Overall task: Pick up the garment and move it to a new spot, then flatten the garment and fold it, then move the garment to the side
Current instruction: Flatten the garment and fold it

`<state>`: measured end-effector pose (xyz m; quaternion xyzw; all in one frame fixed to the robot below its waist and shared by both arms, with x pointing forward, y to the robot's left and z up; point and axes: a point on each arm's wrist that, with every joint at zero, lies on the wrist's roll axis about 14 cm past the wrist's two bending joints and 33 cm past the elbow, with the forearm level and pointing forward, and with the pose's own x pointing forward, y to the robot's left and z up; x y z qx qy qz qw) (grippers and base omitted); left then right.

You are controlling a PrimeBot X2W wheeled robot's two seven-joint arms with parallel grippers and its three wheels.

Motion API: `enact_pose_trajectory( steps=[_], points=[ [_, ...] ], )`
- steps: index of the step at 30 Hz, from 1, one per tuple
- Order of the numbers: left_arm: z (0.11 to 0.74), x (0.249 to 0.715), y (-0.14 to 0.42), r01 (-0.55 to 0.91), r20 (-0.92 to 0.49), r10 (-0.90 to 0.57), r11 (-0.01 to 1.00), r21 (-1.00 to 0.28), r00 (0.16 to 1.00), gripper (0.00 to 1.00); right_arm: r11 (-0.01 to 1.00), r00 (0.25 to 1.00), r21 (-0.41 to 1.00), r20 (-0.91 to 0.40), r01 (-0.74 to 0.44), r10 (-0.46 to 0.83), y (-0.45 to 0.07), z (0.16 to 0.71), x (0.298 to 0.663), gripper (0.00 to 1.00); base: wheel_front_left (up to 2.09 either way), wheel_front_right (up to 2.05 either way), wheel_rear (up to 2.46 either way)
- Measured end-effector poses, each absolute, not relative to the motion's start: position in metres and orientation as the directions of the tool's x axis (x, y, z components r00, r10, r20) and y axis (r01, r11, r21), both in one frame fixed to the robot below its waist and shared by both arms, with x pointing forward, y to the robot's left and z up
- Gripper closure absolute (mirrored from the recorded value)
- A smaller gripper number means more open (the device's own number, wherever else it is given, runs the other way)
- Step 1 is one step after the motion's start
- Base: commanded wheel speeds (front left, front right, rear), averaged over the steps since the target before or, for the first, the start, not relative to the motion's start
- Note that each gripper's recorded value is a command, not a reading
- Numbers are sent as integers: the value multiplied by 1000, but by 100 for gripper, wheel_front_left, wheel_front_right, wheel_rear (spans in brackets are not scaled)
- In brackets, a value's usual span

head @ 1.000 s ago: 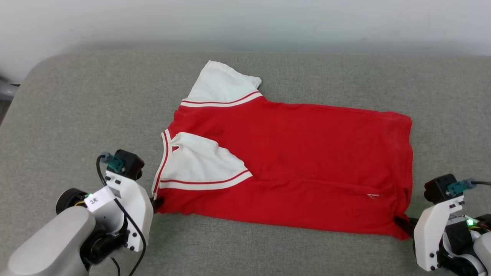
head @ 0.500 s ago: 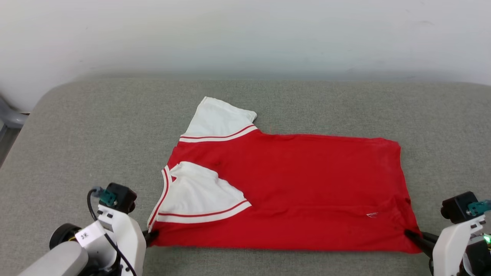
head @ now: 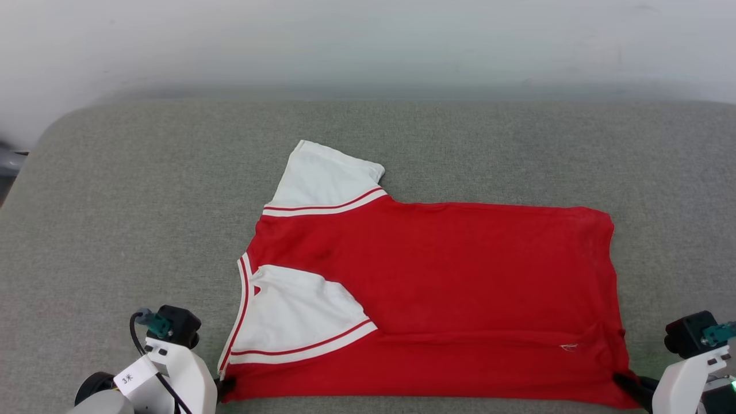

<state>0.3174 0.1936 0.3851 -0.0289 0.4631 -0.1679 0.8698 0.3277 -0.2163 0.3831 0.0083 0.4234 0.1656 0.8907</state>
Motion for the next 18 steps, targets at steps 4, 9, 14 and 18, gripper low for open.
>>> enact_pose_trajectory(
  steps=[4,9,14,18],
  points=[
    [376,316,195,247,-810,-313,945,-214,495,100,947,573,167,-763,-274,300,-214,375,324,100,0,0,0],
    [378,320,199,242,-792,-297,951,-194,533,0,951,620,168,-726,-259,297,-212,378,327,0,0,0,0],
    [402,334,208,258,-731,-275,956,-139,625,0,959,738,135,-614,-251,280,-217,406,343,0,0,0,0],
    [439,358,213,267,-625,-262,960,-88,735,0,967,833,100,-492,-234,253,-223,437,353,0,0,0,0]
  ],
)
